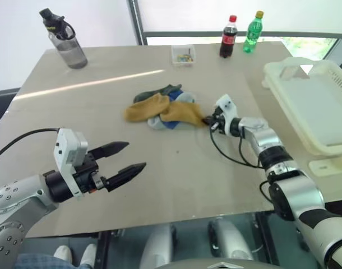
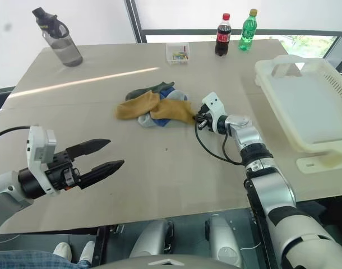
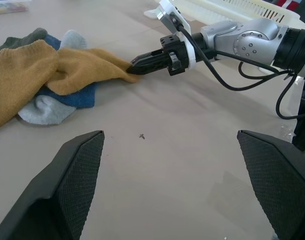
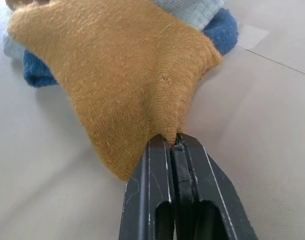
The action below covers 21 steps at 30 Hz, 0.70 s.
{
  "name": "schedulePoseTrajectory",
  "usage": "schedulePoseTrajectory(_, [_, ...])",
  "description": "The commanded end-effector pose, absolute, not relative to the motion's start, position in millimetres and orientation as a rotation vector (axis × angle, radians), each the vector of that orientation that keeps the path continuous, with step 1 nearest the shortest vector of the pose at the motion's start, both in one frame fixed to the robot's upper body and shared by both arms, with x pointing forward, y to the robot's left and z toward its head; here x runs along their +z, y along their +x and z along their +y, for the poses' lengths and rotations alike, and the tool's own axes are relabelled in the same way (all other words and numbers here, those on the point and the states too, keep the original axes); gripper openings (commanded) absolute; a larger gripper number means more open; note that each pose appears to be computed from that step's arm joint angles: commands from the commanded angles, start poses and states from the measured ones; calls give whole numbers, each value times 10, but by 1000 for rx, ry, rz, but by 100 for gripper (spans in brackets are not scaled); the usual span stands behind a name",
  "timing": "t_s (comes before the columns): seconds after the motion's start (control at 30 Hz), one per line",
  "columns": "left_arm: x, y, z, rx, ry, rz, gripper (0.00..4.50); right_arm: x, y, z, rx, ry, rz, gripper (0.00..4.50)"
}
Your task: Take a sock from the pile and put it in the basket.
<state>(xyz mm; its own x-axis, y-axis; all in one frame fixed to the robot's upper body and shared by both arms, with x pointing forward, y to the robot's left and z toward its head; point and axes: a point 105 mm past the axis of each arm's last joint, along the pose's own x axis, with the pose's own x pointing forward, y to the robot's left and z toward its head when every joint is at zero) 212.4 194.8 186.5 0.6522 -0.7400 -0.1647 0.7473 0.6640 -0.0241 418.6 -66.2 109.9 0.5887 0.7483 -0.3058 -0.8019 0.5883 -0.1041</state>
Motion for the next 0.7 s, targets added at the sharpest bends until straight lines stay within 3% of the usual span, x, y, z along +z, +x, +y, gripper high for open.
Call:
schedulePoseTrajectory(0.03, [1967,2114,1897,-866,74,122,450,1080,4027,-680,1002,-308,248,3])
schedulePoseTrajectory(0.33, [1955,2141,1860,-890,72,133,450,934,3234,-1087,1266,-375,457,3])
schedulePoseTrajectory(0.5, [1948,2170,1847,-905,71,138,450,880,2947,-1410,1334,-503,570,3])
schedulePoseTrajectory(0.7, [1952,2200,1831,-919,71,139,450,995,3256,-1514,1136,-618,443,3])
